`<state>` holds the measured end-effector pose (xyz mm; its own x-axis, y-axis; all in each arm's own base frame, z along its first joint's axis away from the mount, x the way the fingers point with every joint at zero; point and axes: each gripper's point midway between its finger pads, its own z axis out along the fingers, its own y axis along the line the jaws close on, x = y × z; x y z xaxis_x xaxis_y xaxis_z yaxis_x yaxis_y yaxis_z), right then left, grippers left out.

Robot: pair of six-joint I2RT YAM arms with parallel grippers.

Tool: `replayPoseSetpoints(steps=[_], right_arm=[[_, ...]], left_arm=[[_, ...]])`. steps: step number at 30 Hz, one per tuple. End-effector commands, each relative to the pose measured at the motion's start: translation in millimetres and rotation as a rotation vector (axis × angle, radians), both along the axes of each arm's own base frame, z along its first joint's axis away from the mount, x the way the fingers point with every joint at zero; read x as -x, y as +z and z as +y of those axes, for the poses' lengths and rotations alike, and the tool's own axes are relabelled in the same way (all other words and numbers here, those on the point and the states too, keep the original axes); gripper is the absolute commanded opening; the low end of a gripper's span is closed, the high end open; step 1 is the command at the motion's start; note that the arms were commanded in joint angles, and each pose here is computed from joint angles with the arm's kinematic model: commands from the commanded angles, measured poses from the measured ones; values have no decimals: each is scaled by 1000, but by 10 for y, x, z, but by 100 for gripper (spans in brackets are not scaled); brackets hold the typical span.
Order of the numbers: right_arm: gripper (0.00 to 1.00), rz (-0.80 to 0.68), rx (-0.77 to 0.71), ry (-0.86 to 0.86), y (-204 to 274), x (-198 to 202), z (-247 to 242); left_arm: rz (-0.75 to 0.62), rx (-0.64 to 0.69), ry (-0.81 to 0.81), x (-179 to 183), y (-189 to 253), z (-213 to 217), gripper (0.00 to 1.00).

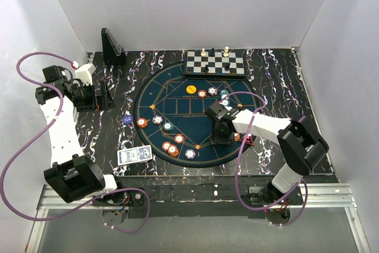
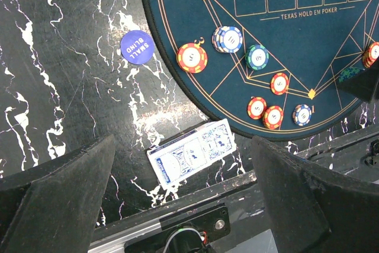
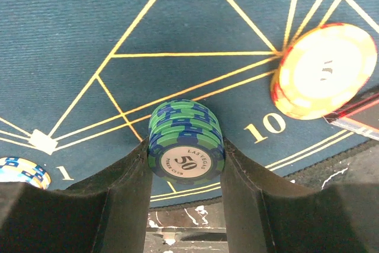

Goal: Distribute texas hold em gaming equipment

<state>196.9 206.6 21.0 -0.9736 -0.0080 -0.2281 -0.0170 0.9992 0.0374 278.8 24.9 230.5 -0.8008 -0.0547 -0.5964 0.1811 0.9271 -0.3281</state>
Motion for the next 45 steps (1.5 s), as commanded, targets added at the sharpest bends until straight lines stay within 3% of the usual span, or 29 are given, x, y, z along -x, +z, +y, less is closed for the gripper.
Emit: replayPoseSetpoints(steps=[1,8,18,30,36,45], right_arm=[[46,49,299,-65,-126,256,-775],[48,78,317,-149,-67,325,-941],[63,93,202,-174,85,310,-768],[78,4,-28,-13,1060,215,-268],[80,-40,-156,53,1420,89,20],[82,-89,-278,98,1591,-25,287]], left_arm=[[-44,-11,-13,-33,109,7,100],[-40,-7,-19,-18,78,-6,100],[-37,5,-82,44,32,-71,100],[-67,-7,-572,572,-232,-581,100],[-95,-64,-866,958,-741,-761,100],[-156,-233,-1069,1109,-1471,-643,100]])
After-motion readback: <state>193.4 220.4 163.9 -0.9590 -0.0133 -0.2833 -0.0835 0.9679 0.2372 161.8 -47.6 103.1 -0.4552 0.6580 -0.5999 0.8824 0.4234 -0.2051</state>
